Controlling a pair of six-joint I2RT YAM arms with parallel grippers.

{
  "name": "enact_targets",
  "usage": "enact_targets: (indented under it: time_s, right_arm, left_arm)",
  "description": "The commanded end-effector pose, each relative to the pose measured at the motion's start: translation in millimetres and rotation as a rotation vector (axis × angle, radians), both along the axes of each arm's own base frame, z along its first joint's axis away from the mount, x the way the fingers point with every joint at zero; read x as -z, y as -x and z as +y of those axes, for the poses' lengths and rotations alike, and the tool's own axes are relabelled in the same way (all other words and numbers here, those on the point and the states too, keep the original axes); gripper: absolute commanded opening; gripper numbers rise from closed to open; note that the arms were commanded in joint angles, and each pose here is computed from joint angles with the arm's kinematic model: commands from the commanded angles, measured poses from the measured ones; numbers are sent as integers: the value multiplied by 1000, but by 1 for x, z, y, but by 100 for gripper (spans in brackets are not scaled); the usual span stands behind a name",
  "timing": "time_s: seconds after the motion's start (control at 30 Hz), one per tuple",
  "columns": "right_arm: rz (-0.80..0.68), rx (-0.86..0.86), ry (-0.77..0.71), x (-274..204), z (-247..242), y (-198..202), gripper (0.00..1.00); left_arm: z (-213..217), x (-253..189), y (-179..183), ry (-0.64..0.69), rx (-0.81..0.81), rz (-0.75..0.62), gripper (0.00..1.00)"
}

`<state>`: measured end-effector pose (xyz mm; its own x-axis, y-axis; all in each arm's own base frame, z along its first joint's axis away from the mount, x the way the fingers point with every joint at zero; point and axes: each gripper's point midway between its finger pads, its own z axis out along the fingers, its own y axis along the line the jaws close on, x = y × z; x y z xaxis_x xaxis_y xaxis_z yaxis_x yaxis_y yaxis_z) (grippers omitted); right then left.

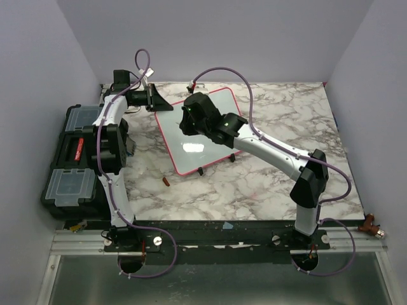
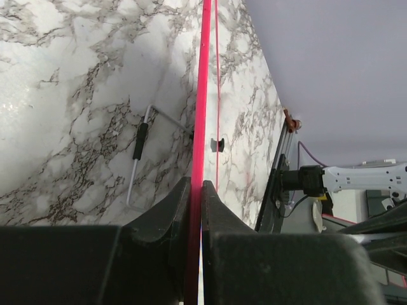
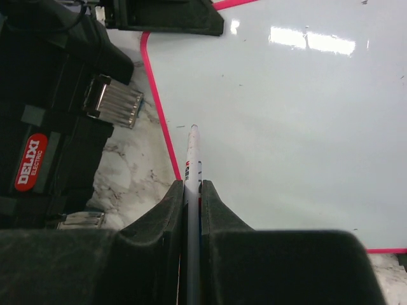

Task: Write a sentence on the whiteboard
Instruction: Move the whiteboard to the center of the board.

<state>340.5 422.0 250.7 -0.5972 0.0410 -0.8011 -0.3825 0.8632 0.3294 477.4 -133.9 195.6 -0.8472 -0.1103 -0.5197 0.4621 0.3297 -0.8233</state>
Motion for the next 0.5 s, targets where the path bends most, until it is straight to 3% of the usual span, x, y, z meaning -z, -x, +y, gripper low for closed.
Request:
enact_targets:
  time_s: [0.0, 0.47]
  right_arm:
    - [-14, 53, 79, 4, -8, -9, 1]
    - [-20, 8, 84, 6, -37, 18, 1]
  left_arm:
    - [-12, -22, 16, -6, 44, -126, 0]
    - [-31, -29, 55, -52, 33, -240, 0]
